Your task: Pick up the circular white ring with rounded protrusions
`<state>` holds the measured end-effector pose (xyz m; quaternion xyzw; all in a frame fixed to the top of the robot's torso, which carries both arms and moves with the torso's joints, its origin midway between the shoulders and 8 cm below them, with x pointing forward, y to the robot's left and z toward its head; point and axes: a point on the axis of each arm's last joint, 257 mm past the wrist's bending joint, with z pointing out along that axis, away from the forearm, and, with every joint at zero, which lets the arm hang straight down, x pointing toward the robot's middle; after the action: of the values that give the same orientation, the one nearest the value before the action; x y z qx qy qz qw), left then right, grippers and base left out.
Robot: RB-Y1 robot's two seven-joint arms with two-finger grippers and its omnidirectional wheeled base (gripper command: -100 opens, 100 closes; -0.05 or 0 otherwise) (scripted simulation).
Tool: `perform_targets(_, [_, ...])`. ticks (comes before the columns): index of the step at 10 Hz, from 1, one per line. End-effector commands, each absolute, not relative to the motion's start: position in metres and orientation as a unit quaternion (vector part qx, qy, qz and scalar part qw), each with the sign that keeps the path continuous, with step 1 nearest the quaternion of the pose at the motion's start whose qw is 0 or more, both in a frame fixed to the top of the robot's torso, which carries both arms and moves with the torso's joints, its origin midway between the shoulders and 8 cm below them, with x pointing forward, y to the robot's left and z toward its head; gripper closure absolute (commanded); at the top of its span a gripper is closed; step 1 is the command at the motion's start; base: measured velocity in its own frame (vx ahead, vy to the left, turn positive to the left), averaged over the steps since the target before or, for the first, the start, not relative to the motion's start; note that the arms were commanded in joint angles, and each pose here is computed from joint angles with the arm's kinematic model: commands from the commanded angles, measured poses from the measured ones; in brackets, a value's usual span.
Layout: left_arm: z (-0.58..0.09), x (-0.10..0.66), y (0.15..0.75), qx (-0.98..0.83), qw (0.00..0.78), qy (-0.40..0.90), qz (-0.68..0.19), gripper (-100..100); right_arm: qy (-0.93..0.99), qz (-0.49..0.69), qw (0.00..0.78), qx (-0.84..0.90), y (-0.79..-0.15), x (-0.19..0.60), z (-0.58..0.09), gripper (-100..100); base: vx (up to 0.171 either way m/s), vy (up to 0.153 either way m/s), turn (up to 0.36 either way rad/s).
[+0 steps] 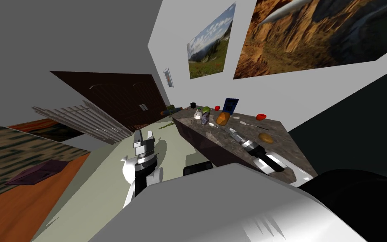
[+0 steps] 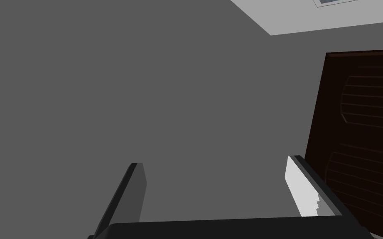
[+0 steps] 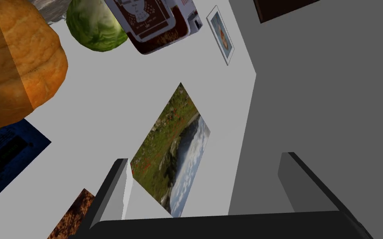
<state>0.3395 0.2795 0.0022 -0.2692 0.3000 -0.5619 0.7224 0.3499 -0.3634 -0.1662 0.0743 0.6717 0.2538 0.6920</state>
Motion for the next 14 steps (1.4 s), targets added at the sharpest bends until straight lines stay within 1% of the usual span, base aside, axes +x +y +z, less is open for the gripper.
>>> perform_targets(1, [0.002,0.340,0.279,-0.269,0.722,0.300,-0.562,0,0.703,0.224,0.672,0.061,-0.380,0.343,-0.190,-100,0.046,0.059,0.195])
perform_targets(2, [0.002,0.340,0.279,-0.269,0.722,0.300,-0.562,0,0.724,0.203,0.657,0.053,-0.394,0.337,-0.205,-100,0.051,0.064,0.164])
perform_targets(3, [0.002,0.340,0.279,-0.269,0.722,0.300,-0.562,0,0.727,0.202,0.655,0.046,-0.394,0.338,-0.204,-100,0.043,0.038,0.021])
perform_targets(5, [0.002,0.340,0.279,-0.269,0.722,0.300,-0.562,0,0.766,0.160,0.621,0.034,-0.424,0.322,-0.233,-100,0.039,0.044,0.102])
perform_targets(6, [0.002,0.340,0.279,-0.269,0.722,0.300,-0.562,0,0.769,0.159,0.619,0.027,-0.424,0.323,-0.232,-100,0.028,0.042,0.051])
perform_targets(8, [0.002,0.340,0.279,-0.269,0.722,0.300,-0.562,0,0.805,0.117,0.581,0.016,-0.457,0.304,-0.259,-100,0.016,0.058,0.100])
perform_targets(9, [0.002,0.340,0.279,-0.269,0.722,0.300,-0.562,0,0.807,0.115,0.579,0.009,-0.458,0.306,-0.258,-100,0.011,0.057,0.016])
perform_targets(11, [0.002,0.340,0.279,-0.269,0.722,0.300,-0.562,0,0.840,0.073,0.538,-0.002,-0.492,0.283,-0.281,-100,0.007,0.069,0.066])
perform_targets(12, [0.002,0.340,0.279,-0.269,0.722,0.300,-0.562,0,0.841,0.072,0.536,-0.009,-0.492,0.285,-0.279,-100,0.015,0.056,0.032])
perform_targets(14, [0.002,0.340,0.279,-0.269,0.722,0.300,-0.562,0,0.869,0.031,0.493,-0.021,-0.527,0.261,-0.297,-100,0.013,0.061,0.068])
